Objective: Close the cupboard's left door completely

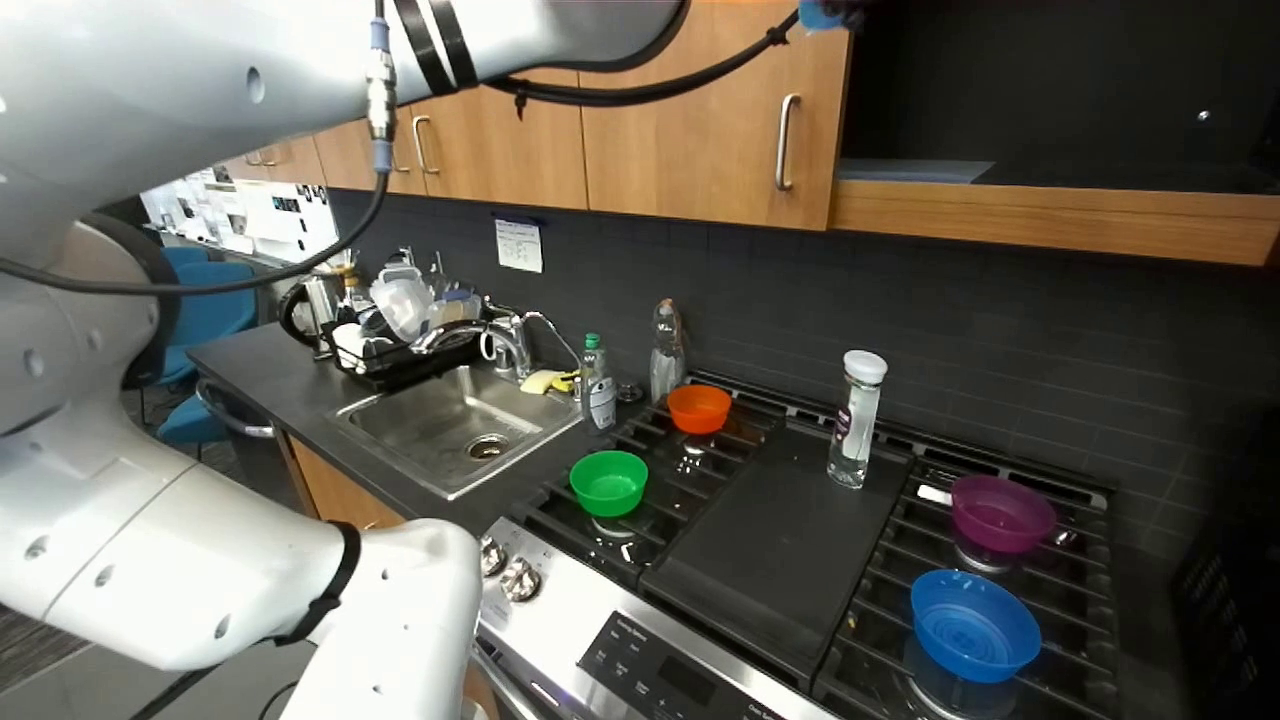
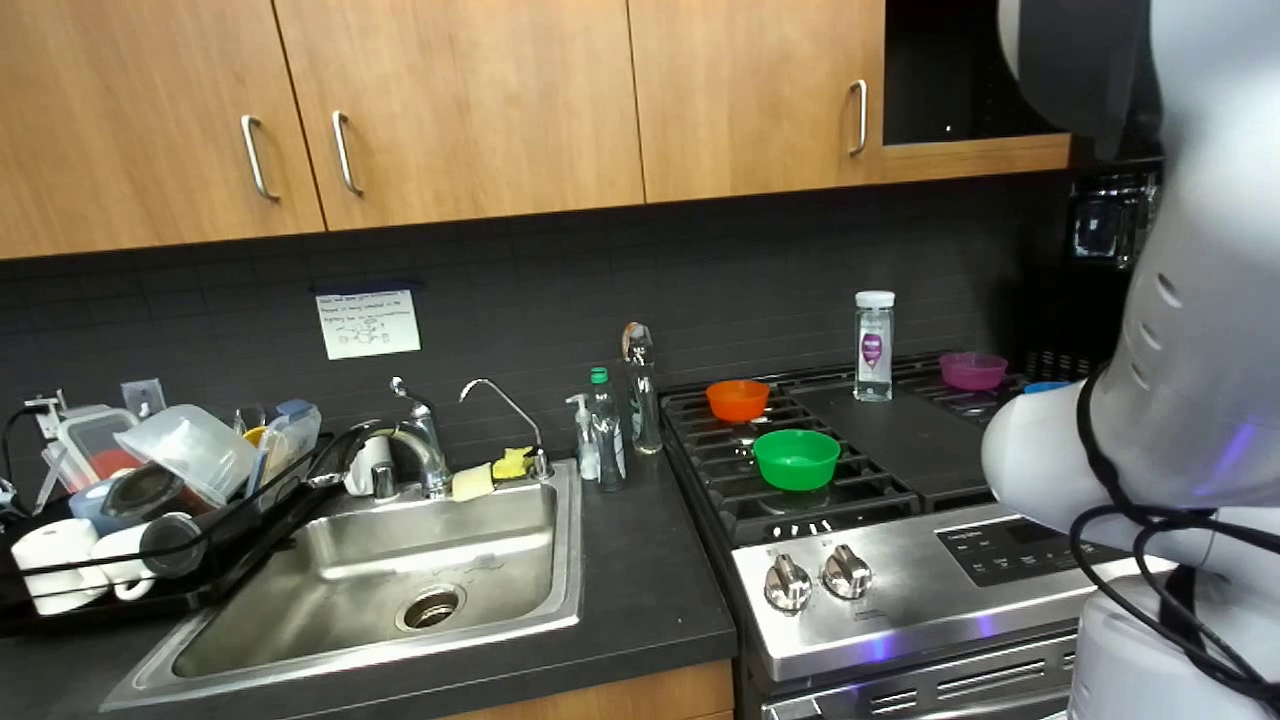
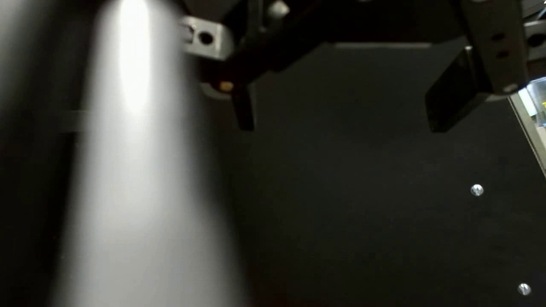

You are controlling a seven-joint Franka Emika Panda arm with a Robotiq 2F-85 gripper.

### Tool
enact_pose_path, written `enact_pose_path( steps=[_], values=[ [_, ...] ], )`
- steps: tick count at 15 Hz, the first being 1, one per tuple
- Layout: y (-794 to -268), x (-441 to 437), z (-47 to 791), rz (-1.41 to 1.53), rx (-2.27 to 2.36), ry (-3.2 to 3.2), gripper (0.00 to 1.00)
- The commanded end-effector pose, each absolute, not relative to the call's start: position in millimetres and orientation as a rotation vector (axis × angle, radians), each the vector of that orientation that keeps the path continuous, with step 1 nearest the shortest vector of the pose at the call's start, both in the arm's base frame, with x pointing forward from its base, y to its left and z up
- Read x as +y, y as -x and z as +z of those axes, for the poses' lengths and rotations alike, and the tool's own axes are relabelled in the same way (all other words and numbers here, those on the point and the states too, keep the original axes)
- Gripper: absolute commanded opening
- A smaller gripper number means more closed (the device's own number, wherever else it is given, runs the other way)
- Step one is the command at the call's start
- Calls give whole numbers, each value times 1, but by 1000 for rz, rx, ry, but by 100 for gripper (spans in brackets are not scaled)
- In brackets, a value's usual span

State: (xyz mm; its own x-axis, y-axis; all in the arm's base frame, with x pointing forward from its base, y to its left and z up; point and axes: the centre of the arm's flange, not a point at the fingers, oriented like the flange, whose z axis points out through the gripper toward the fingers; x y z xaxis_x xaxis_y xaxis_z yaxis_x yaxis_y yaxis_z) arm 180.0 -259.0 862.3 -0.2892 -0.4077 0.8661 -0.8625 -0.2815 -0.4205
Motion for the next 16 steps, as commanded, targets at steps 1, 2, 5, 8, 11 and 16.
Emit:
enact_pose_path(
  steps=[1, 2, 5, 8, 11, 16],
  values=[
    [-170, -286, 898, 1631, -1517, -1611, 100],
    [-167, -293, 901, 1638, -1496, -1639, 100],
    [-168, -318, 894, 1640, -1416, -1710, 100],
    [-170, -335, 875, 1582, -1369, -1785, 100],
    [-170, -342, 867, 1540, -1285, -1827, 100],
    [-167, -327, 873, 1542, -1175, -1888, 100]
  ],
)
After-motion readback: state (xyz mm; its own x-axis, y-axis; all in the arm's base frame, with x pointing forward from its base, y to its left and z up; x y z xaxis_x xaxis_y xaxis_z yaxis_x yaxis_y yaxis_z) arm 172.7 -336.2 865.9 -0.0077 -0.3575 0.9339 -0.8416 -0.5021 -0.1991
